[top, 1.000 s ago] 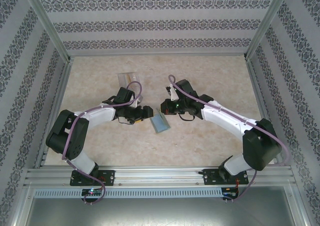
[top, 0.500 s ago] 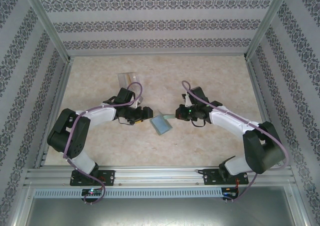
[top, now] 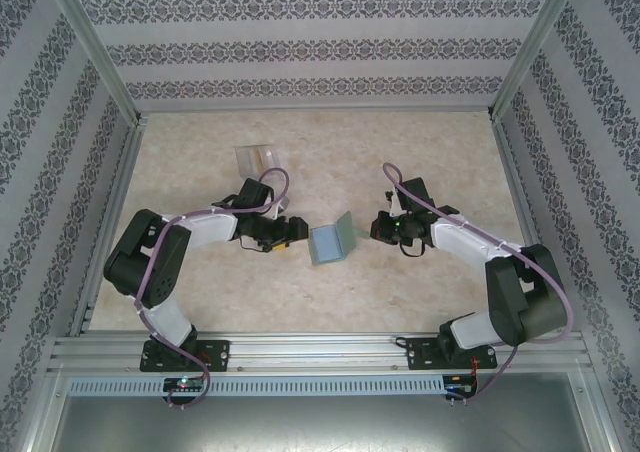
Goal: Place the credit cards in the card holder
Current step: Open the card holder at the center of the table.
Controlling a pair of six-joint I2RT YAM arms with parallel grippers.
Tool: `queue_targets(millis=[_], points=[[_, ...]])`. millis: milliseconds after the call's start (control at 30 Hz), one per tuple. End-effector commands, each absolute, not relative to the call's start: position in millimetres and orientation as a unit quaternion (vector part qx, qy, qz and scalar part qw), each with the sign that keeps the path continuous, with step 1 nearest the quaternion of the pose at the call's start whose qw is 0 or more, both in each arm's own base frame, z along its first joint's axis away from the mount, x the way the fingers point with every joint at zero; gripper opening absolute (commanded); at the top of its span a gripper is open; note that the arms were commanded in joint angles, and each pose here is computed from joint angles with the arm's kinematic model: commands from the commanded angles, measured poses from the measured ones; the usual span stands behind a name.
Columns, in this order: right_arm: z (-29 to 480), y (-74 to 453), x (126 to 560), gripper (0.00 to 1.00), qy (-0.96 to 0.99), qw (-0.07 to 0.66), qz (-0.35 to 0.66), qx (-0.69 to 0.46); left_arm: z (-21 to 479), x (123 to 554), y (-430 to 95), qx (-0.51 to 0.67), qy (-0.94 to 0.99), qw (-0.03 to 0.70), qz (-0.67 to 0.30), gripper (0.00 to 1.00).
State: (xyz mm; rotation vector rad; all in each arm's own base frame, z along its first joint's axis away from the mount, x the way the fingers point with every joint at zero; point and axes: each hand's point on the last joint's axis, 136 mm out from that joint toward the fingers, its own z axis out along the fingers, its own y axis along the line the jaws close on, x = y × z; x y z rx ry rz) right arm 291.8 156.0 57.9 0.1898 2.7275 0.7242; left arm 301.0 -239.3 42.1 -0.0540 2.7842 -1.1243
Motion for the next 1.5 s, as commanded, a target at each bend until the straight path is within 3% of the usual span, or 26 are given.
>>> queue_targets(millis=[0, 67, 333, 633, 800, 933, 1067, 1300, 1467], points=[[34.0, 129.2, 283.9, 0.0, 0.969, 0.137, 0.186, 0.084, 46.7, 305.6, -256.4, -0.002, 0.917, 0.071, -0.393, 0.78], [24.1, 115.5, 280.2, 0.0, 0.976, 0.126, 0.149, 0.097, 47.0, 306.7, -258.2, -0.001, 0.917, 0.072, -0.393, 0.78], [21.9, 127.2, 279.8, 0.0, 0.973, 0.118, 0.179, 0.086, 39.1, 306.0, -266.5, 0.0, 0.922, 0.063, -0.383, 0.76], [22.7, 126.7, 282.4, 0.0, 0.974, 0.119, 0.174, 0.085, 40.0, 304.8, -282.0, 0.021, 0.915, 0.058, -0.398, 0.46], [17.5, 126.6, 279.2, 0.0, 0.974, 0.113, 0.176, 0.092, 36.6, 304.5, -277.9, 0.016, 0.921, 0.059, -0.385, 0.52], [34.6, 137.0, 283.9, 0.27, 0.967, 0.127, 0.205, 0.084, 31.0, 303.9, -277.7, 0.011, 0.922, 0.052, -0.383, 0.45], [59.8, 131.2, 291.4, 0.45, 0.966, 0.155, 0.19, 0.082, 28.9, 305.7, -277.9, 0.006, 0.924, 0.051, -0.379, 0.44], [108.6, 111.4, 294.9, 0.49, 0.969, 0.213, 0.112, 0.061, 27.6, 304.1, -274.9, 0.006, 0.928, 0.049, -0.37, 0.44], [136.1, 136.7, 289.3, 0.54, 0.965, 0.237, 0.108, 0.016, 25.9, 302.8, -273.5, 0.004, 0.929, 0.048, -0.367, 0.44]])
